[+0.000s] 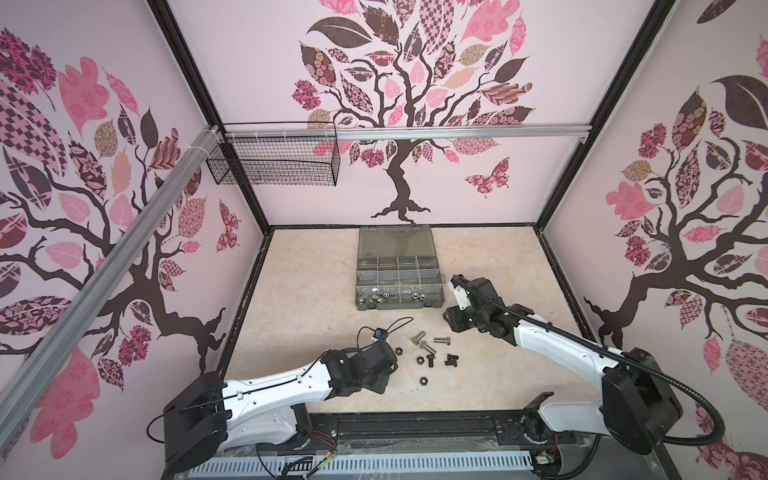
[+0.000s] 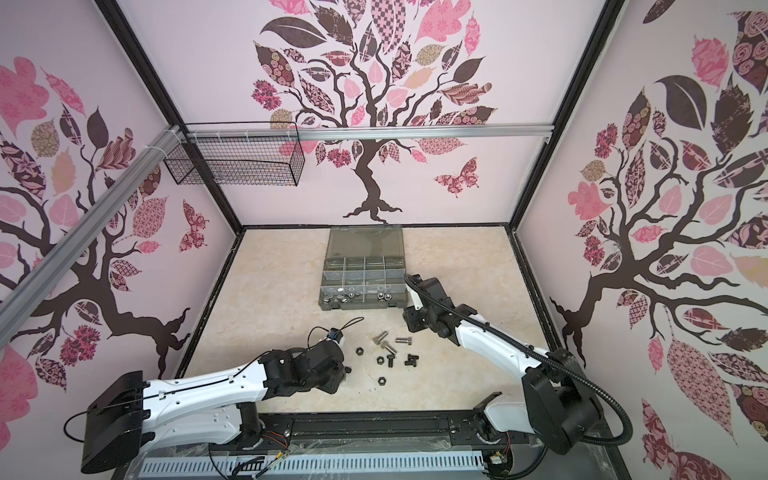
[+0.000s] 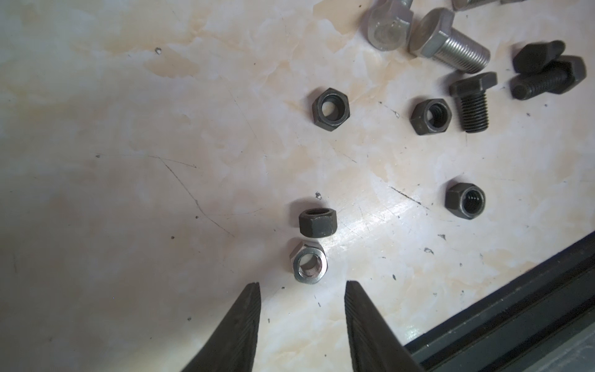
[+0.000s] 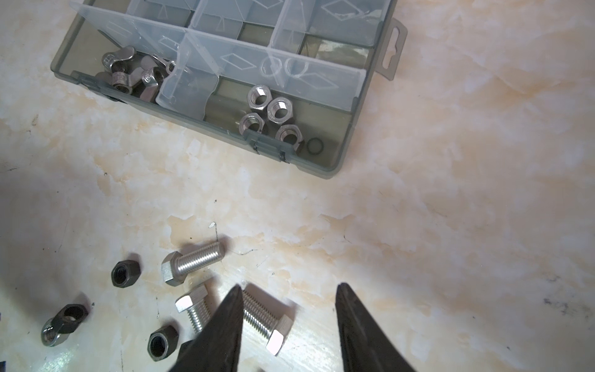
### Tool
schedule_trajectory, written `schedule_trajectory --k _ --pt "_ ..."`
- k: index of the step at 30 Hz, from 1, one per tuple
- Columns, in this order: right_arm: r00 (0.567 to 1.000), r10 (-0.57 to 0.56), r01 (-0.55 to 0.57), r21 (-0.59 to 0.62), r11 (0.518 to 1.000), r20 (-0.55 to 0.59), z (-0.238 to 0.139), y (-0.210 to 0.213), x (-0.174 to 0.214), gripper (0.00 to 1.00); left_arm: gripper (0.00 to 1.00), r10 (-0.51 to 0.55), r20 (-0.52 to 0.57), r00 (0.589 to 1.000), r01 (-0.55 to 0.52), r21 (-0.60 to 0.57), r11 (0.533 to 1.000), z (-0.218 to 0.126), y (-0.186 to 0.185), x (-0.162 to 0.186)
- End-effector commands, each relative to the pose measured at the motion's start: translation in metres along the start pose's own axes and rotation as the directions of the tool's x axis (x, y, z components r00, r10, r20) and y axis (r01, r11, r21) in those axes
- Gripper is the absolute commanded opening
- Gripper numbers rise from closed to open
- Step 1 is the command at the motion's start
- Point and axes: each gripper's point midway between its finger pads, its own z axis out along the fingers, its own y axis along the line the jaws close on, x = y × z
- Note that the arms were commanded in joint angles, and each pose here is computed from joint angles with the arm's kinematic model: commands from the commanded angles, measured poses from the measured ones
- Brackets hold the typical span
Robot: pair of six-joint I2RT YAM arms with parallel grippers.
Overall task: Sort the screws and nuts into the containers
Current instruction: 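Withdraw the right gripper while the left gripper moves over the nut pile, then lower the left gripper and close it on a silver hex nut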
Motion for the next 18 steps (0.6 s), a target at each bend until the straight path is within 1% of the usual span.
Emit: schedule_trajectory --k 1,9,14,18 --pt "0.999 0.013 -0.014 0.009 1.000 0.035 -0.009 -0.002 -0.005 0.49 0.47 0.023 0.018 1.000 -0.024 0.012 1.000 -0.002 -0.011 -0.011" --pt "0.999 0.001 -0.002 0.011 1.000 0.045 -0.012 -0.003 -0.002 0.50 0.46 0.051 -0.056 0.997 -0.052 -0.022 0.998 0.011 -0.013 -0.003" --pt "0.999 -0.007 0.007 0.011 1.000 0.031 -0.011 -0.002 0.000 0.50 0.46 0.045 -0.073 0.996 -0.047 -0.027 0.999 0.020 -0.017 -0.001" --pt "0.999 -0.006 0.006 0.007 1.000 0.033 -0.010 -0.002 0.002 0.50 0.45 0.065 -0.096 0.993 -0.069 -0.039 0.997 0.026 -0.018 0.002"
